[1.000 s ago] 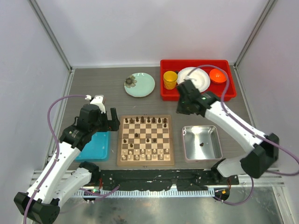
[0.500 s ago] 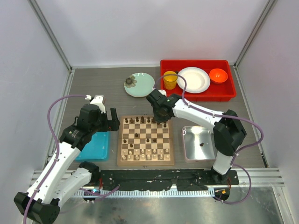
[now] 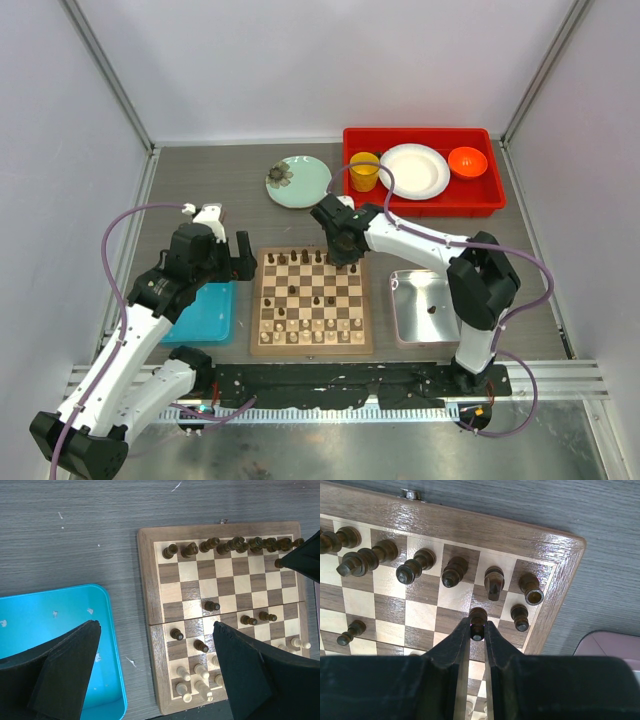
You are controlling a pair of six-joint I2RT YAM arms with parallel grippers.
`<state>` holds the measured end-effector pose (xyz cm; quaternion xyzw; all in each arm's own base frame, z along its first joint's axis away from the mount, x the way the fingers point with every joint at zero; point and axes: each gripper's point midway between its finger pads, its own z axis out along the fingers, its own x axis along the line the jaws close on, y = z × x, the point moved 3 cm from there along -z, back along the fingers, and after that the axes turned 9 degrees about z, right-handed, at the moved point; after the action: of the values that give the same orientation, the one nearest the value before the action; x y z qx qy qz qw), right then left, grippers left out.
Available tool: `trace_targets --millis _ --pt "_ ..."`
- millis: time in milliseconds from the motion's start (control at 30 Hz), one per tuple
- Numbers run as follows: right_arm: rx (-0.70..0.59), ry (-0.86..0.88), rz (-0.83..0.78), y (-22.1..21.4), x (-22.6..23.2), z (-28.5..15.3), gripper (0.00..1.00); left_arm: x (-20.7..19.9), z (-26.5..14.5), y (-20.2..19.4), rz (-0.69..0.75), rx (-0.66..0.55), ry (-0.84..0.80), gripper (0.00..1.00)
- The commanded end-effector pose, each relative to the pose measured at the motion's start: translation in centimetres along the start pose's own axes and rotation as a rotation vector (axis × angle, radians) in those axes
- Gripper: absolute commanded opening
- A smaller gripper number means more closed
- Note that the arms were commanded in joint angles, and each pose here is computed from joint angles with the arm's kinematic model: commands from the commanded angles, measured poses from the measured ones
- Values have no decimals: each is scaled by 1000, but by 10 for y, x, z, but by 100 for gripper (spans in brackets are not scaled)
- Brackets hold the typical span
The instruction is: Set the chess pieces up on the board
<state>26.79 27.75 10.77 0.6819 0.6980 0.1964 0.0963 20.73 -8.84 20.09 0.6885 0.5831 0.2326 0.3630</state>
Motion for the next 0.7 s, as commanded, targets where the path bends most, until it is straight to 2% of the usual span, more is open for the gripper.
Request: trace_targets --millis 0,667 --pt "-21 -6 -13 3 1 4 2 -2 0 8 -3 -36 -14 100" --pt "-7 -45 -21 -1 -5 15 4 -2 0 8 -2 -34 -15 100"
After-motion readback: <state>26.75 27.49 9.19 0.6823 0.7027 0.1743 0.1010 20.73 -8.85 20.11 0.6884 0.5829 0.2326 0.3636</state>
